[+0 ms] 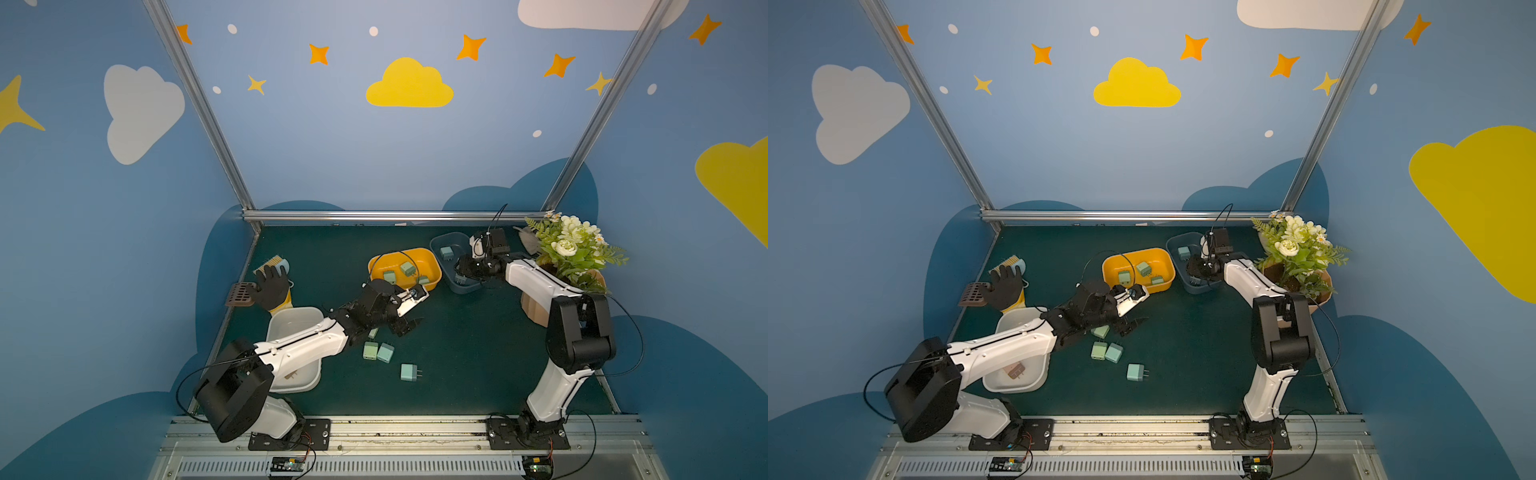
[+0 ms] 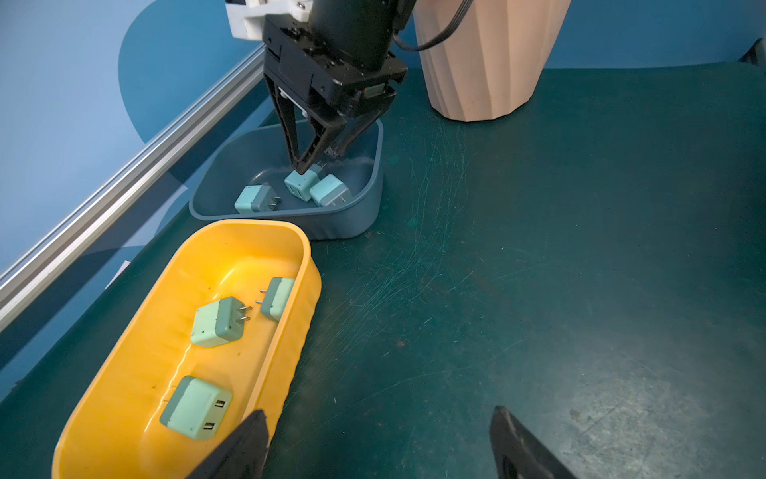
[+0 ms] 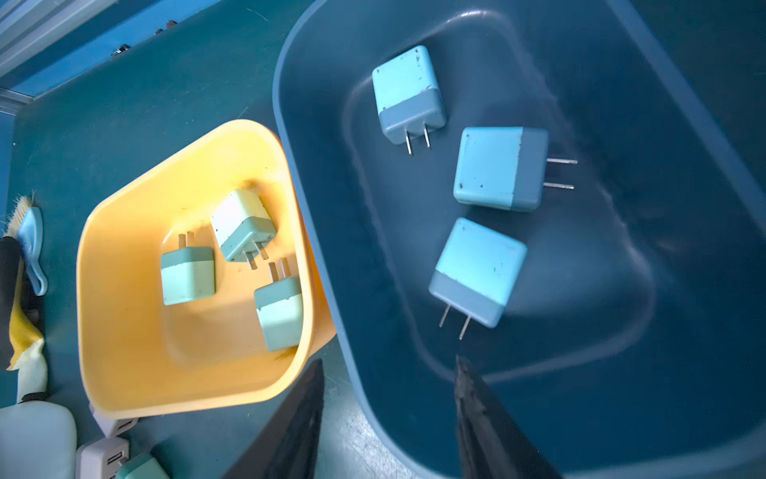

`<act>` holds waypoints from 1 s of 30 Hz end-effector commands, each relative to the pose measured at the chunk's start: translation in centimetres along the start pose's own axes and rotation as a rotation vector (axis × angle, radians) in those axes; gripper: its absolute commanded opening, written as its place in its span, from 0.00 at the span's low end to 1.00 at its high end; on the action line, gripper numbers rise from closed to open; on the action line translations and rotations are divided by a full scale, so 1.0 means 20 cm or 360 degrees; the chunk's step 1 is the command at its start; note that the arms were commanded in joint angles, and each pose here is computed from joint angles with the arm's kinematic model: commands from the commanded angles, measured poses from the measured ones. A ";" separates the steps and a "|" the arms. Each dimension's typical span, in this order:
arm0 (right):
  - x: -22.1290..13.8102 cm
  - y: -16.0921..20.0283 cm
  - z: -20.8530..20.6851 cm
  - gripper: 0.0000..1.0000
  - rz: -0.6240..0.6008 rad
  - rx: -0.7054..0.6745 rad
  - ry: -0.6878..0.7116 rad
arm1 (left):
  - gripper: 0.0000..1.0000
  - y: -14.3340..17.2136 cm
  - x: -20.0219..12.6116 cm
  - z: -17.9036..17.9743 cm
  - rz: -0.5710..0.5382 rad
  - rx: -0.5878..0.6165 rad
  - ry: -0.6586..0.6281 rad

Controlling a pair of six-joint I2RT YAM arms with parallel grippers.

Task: Place the plugs by color into the storage box
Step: Place the plug in the storage box.

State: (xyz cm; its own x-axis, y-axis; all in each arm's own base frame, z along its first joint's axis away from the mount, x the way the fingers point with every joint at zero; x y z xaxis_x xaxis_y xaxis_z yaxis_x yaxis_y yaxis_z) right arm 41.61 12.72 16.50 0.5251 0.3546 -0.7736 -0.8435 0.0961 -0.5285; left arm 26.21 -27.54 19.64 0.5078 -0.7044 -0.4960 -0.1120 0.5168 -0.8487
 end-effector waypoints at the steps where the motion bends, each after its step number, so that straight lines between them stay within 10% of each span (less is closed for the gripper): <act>1: -0.13 -0.01 0.06 0.51 -0.0071 -0.0057 -0.0027 | 0.85 0.00 -0.04 0.00 0.0010 0.0070 -0.0016; 10: -0.28 0.10 0.26 0.51 -0.0167 -0.0259 -0.0173 | 0.86 0.03 -0.09 -0.02 0.0099 0.0140 0.0029; 30: -0.45 0.98 0.62 0.49 0.0097 -0.1050 -0.0709 | 0.89 0.42 -0.51 -0.22 0.0353 0.0399 0.0091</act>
State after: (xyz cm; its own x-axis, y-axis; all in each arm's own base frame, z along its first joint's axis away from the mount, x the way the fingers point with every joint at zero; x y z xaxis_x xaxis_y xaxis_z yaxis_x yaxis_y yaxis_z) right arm 20.04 21.99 16.44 0.2921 0.6489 -0.7026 -0.6517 -0.4026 -0.6428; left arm 16.85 -18.37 16.90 0.4566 -0.5993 -0.6575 -0.0411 0.7241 -0.6885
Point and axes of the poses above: each gripper's point midway between its finger pads, its own x axis out along the fingers, its own z axis along the line the jaws close on, y = z × x, the point moved 6 cm from there along -x, back along the fingers, and after that the axes turned 3 degrees about -x, right-handed, at the moved point
